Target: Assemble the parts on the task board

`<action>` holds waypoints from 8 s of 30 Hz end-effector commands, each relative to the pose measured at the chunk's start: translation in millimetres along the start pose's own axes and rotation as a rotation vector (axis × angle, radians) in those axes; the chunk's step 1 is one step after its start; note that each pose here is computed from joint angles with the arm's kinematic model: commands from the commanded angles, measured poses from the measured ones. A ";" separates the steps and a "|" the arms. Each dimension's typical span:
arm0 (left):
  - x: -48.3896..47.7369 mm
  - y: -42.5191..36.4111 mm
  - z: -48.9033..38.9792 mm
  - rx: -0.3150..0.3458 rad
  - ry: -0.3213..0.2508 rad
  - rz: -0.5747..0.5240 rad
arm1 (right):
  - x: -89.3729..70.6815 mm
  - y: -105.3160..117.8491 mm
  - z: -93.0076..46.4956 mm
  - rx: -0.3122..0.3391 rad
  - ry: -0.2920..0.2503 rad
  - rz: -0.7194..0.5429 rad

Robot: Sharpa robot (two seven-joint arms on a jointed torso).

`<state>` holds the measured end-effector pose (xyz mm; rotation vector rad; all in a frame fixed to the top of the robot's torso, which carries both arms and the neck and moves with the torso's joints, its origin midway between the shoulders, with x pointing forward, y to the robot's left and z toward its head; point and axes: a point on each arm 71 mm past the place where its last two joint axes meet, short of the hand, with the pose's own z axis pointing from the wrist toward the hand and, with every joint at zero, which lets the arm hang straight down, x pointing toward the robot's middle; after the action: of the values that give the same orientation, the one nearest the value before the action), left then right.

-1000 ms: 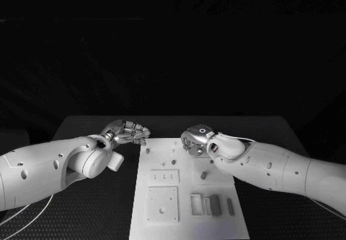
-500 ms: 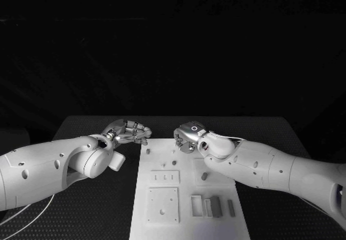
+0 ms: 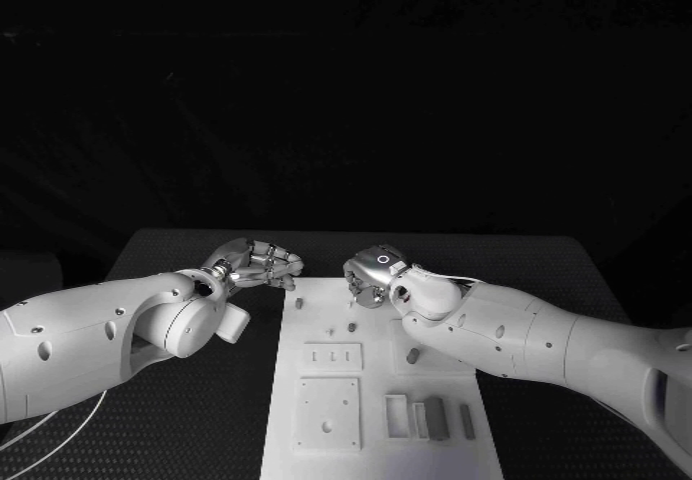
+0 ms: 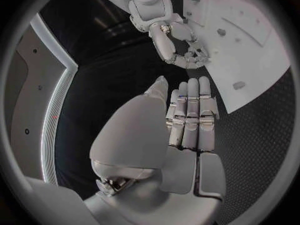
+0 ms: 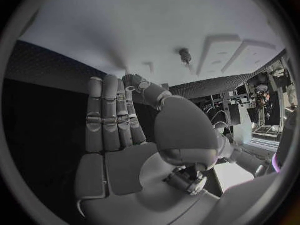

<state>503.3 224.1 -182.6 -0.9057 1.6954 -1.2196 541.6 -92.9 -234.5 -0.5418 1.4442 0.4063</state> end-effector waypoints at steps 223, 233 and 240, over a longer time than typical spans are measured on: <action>-19.6 0.0 -3.8 0.018 -0.021 0.000 | 5.4 -110.3 -85.8 0.119 0.223 0.061; -19.3 -0.1 -3.9 0.019 -0.021 0.000 | 7.4 -111.9 -85.3 0.125 0.246 0.042; -20.1 0.4 -4.1 0.014 -0.023 -0.006 | 8.2 -113.5 -86.0 0.125 0.256 0.017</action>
<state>507.5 245.3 -178.9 -0.9122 1.6635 -1.2012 538.0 -234.9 -230.3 -0.4559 1.6847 0.2906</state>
